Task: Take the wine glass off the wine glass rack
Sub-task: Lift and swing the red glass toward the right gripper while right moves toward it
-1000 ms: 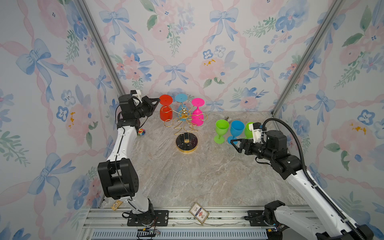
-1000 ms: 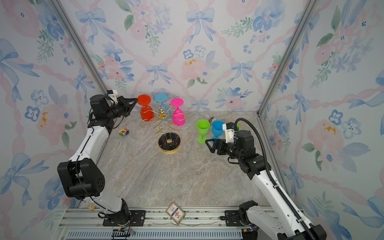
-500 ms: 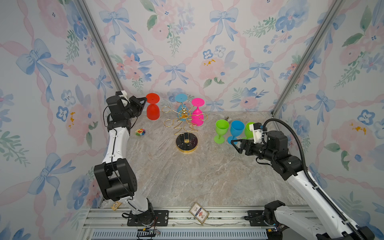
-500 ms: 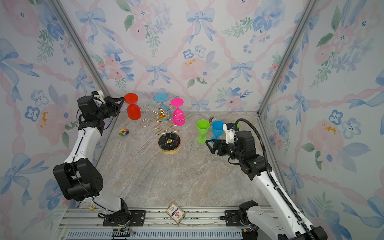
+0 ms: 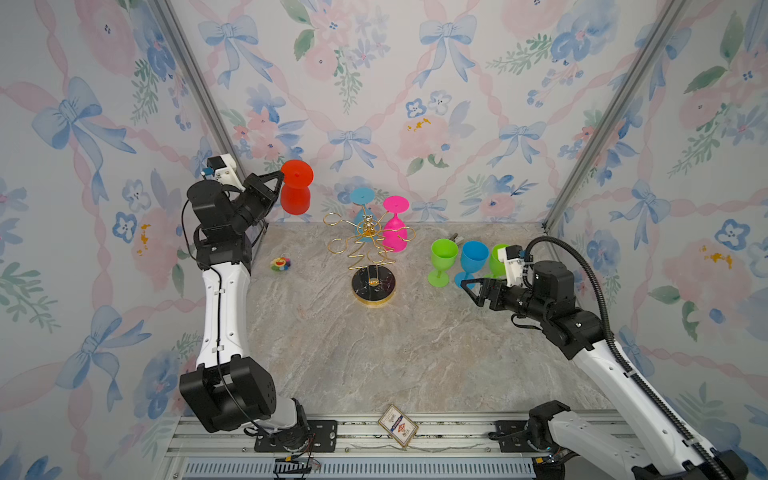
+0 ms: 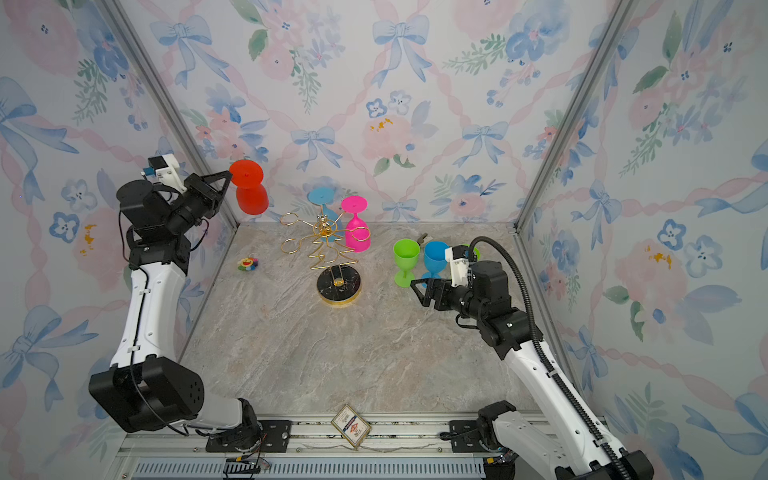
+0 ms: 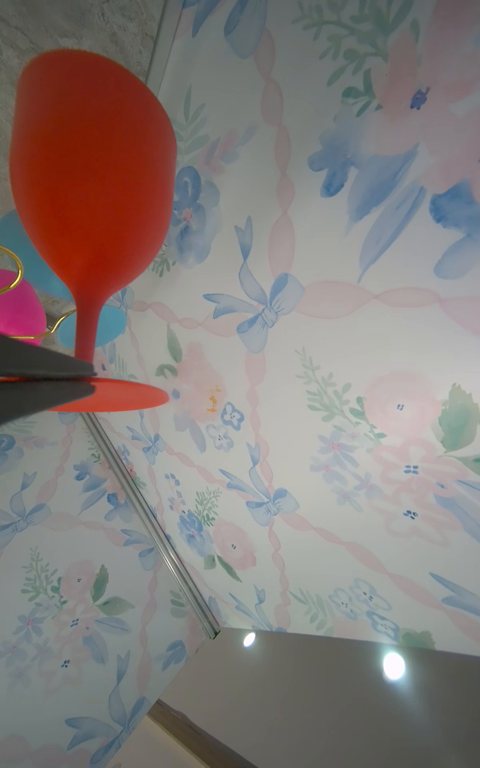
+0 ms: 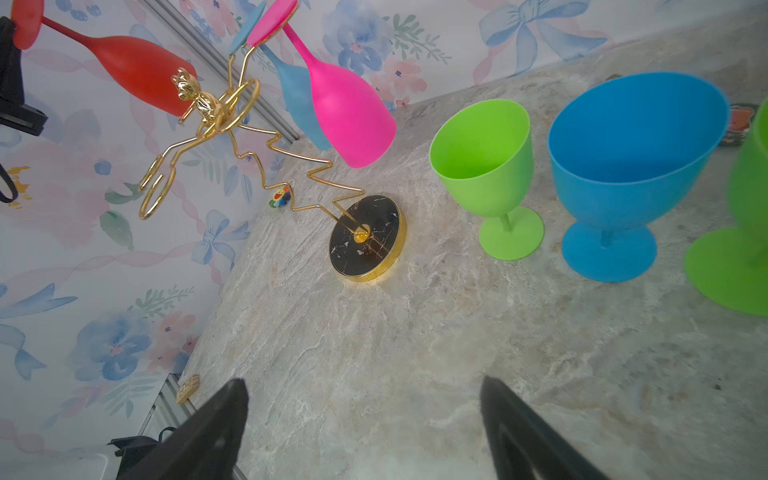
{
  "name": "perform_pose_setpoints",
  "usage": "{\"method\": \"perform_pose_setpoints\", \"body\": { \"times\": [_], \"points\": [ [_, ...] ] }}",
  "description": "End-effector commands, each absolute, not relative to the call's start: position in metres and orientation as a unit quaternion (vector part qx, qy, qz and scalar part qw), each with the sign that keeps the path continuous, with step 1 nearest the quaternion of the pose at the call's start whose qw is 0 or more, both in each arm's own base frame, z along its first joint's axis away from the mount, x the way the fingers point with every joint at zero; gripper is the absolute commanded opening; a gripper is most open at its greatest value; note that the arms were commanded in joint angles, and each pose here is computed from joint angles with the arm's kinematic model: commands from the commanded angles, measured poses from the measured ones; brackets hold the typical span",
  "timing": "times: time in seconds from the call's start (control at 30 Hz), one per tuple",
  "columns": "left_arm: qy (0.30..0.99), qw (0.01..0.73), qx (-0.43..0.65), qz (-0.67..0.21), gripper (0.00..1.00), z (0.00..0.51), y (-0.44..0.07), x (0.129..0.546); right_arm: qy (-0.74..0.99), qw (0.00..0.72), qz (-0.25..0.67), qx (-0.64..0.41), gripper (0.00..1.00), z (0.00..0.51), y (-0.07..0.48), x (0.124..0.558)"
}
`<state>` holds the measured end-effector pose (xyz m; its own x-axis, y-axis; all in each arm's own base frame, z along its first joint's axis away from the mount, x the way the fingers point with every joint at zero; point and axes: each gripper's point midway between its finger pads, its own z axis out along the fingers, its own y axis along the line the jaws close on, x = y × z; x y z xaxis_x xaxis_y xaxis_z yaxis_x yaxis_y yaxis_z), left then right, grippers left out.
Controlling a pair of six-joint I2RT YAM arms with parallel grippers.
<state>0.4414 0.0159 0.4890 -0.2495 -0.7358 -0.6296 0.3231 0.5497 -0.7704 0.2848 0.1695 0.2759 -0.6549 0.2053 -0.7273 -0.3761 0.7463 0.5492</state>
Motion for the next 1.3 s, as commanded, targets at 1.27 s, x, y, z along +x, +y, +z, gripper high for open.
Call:
{"method": "perform_pose_setpoints", "body": {
  "times": [1.27],
  "points": [
    [0.498, 0.646, 0.34, -0.468, 0.0, 0.571, -0.247, 0.231, 0.886, 0.359, 0.264, 0.124, 0.9, 0.273, 0.093, 0.257]
  ]
}}
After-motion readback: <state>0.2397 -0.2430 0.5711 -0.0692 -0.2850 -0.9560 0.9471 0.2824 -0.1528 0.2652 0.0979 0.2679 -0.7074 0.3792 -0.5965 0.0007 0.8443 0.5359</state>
